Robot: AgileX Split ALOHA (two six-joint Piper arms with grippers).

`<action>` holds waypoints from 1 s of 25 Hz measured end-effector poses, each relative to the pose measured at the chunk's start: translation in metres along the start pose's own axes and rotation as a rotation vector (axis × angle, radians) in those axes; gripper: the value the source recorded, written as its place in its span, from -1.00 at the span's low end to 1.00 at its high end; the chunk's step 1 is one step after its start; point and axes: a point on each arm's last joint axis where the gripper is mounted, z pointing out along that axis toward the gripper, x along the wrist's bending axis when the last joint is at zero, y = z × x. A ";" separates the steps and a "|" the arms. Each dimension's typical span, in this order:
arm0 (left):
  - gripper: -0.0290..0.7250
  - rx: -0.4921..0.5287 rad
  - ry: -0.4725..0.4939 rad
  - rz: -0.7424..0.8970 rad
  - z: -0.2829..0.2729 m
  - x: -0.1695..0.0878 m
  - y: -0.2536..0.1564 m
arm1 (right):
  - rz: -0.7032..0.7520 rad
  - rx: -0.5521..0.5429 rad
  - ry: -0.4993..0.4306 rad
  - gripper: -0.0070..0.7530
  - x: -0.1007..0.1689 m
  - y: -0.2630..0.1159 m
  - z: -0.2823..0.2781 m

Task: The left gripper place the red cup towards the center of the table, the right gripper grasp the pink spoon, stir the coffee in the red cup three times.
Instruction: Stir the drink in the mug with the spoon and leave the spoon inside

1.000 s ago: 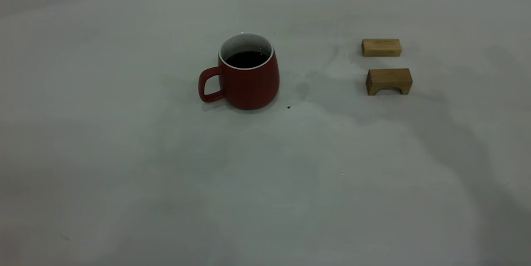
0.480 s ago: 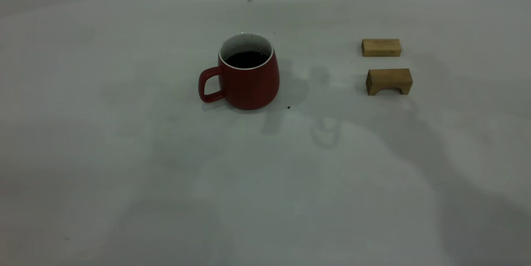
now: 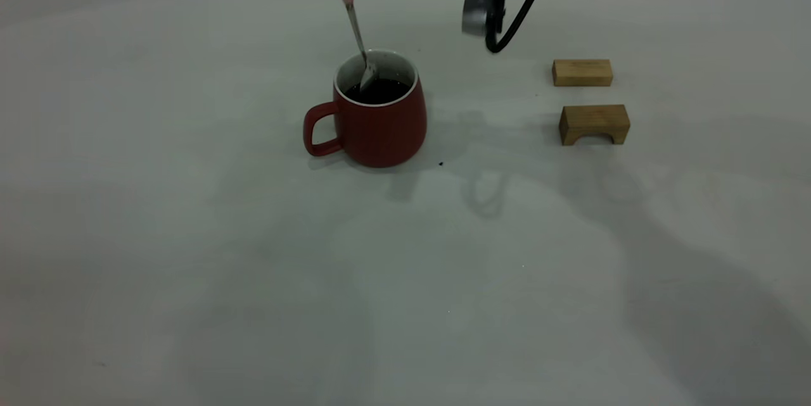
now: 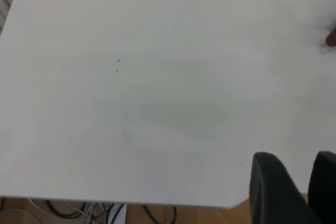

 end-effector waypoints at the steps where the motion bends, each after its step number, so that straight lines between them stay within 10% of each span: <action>1: -0.28 0.000 0.000 0.000 0.000 0.000 0.000 | 0.008 -0.005 -0.004 -0.64 0.001 0.007 0.004; 20: -0.28 0.000 0.000 0.000 0.000 0.000 0.000 | 0.066 -0.035 -0.038 -0.66 0.014 0.049 0.021; 25: -0.28 0.000 0.000 0.000 0.000 0.000 0.000 | -0.114 -0.002 -0.027 -0.67 0.012 0.044 0.026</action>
